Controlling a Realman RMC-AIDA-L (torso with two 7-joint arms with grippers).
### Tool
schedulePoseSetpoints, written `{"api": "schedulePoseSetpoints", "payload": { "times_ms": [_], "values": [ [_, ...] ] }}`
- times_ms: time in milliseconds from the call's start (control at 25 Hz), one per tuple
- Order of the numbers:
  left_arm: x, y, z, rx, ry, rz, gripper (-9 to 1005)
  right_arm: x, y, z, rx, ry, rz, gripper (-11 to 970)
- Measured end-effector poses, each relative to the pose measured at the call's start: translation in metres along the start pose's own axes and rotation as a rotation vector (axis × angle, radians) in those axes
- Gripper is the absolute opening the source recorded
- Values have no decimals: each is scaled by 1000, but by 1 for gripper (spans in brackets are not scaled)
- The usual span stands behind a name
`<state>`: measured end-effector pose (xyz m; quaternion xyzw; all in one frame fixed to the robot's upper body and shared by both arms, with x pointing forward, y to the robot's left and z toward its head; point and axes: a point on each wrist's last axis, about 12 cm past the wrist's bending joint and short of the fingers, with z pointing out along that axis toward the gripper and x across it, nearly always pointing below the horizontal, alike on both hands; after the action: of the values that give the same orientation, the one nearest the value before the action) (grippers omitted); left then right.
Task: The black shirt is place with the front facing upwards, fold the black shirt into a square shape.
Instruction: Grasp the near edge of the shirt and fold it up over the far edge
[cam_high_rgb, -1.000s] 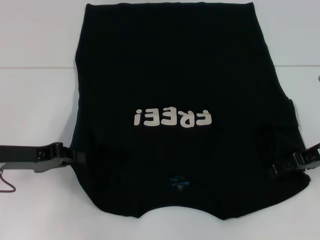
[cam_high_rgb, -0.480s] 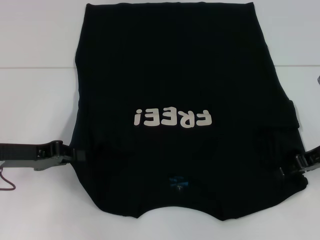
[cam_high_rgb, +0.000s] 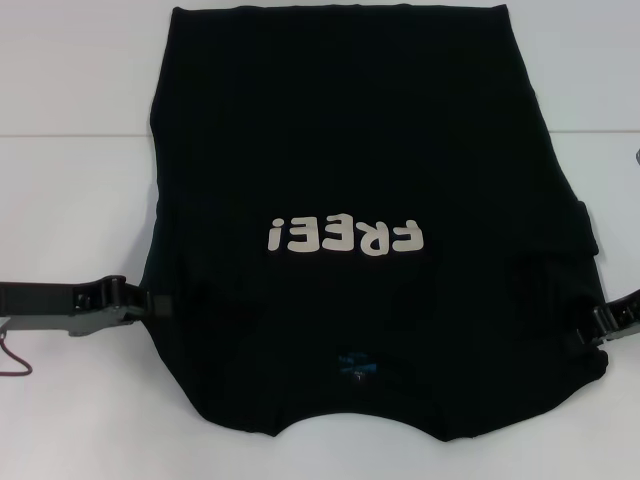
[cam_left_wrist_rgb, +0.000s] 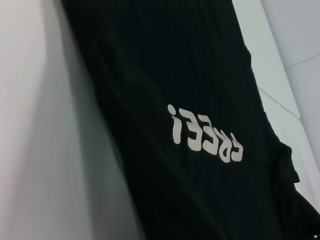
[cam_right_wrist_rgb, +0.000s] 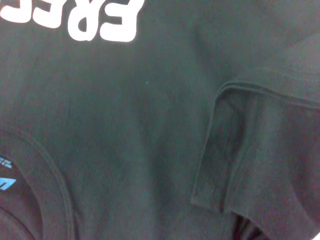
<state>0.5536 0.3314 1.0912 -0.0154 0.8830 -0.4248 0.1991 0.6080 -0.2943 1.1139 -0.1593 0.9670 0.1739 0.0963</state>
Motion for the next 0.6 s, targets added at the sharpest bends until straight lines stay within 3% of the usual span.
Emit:
{"api": "schedulePoseSetpoints", "payload": {
  "times_ms": [280, 600],
  "values": [
    [-2, -2, 0, 1, 2, 7, 60, 1, 0, 1, 4, 9, -4, 49],
    [-2, -3, 0, 11, 6, 8, 61, 1, -3, -2, 6, -2, 0, 19]
  ]
}}
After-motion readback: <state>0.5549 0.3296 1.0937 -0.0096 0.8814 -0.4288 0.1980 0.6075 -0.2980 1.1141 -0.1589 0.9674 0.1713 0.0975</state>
